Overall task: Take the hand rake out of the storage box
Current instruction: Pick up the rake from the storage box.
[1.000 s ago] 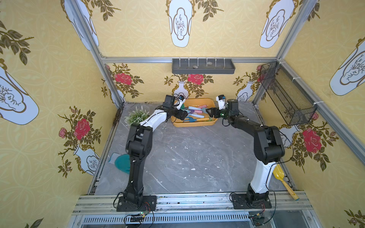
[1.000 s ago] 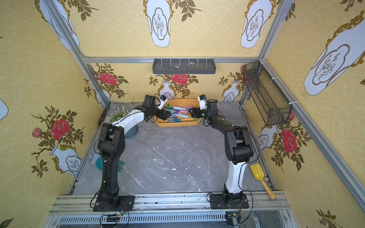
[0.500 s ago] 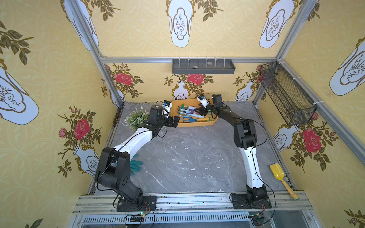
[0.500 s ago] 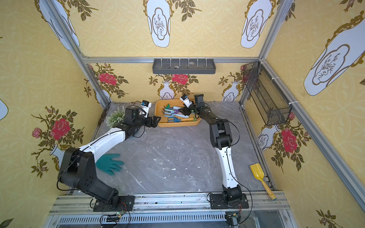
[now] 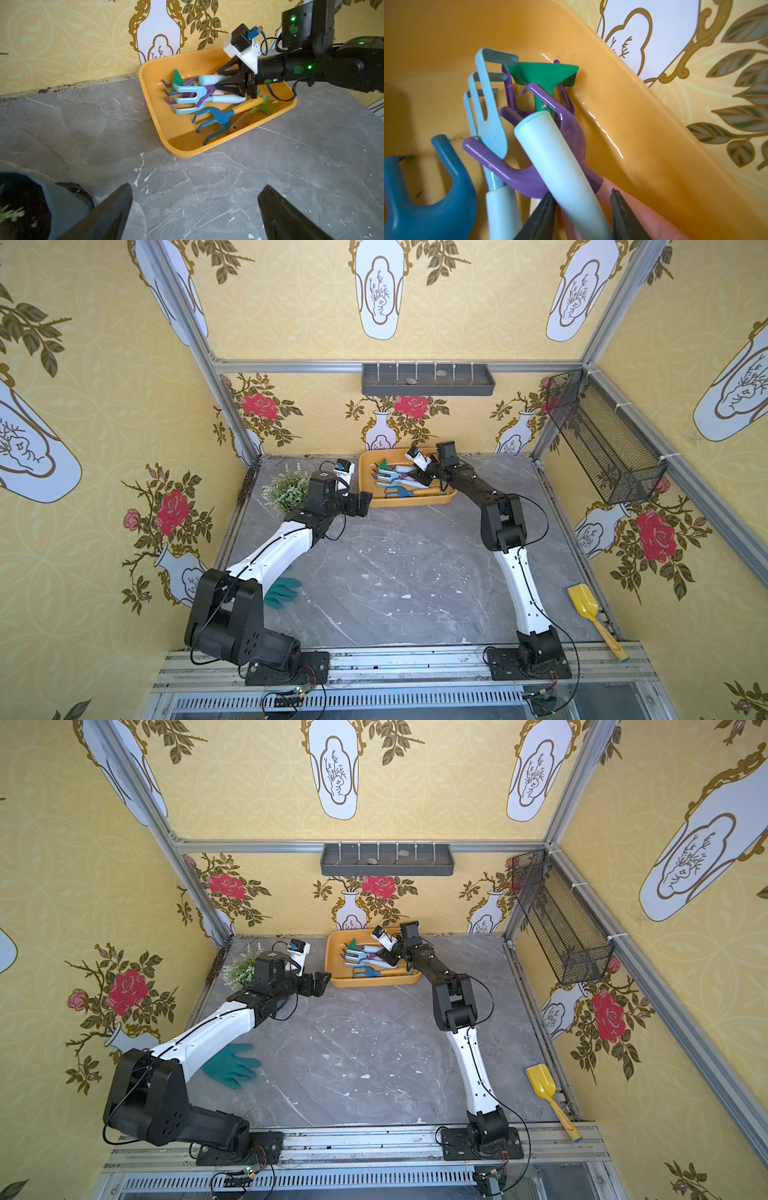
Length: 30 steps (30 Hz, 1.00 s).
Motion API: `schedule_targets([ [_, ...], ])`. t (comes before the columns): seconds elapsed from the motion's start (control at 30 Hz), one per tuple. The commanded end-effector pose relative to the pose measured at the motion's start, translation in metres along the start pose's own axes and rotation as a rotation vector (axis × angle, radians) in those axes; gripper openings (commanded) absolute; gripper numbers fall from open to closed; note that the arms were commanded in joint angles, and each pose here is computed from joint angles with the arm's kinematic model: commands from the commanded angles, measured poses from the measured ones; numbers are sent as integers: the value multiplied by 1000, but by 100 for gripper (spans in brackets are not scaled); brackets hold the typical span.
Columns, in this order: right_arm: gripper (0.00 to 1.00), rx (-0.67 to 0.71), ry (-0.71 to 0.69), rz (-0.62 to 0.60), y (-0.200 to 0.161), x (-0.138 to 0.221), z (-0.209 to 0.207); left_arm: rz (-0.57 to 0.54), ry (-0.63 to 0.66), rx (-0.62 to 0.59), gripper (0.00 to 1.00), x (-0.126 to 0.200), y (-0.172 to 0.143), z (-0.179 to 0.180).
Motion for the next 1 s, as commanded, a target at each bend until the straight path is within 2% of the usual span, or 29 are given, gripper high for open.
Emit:
schedule_targets([
  [0.0,44,32,-42,90,-20,-8,-3,-4,4,-8,100,5,0,0],
  [0.17,34,102,-81,106,-16,-9,-6,-15,10,-14,100,16,2,-1],
  [0.47,20,212,-116,54,11,18,5,-29,35,-15,100,30,0,1],
  [0.8,7,296,-204,-48,63,57,-8,-54,12,10,100,42,2,-4],
  [0.87,4,315,-191,-75,75,67,-3,-61,11,16,100,46,2,-5],
  [0.97,0,397,-128,-138,92,88,31,-69,23,34,100,53,1,-4],
])
Point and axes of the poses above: each gripper's point midway between its finger pads, its own x axis back along the fingers, its own z axis along the line the jaws close on, y = z × x, the point moved 2 cm from there along x, back along the fingers, and after that the axes turned 1 degree about -x, right-handed, at the moved point
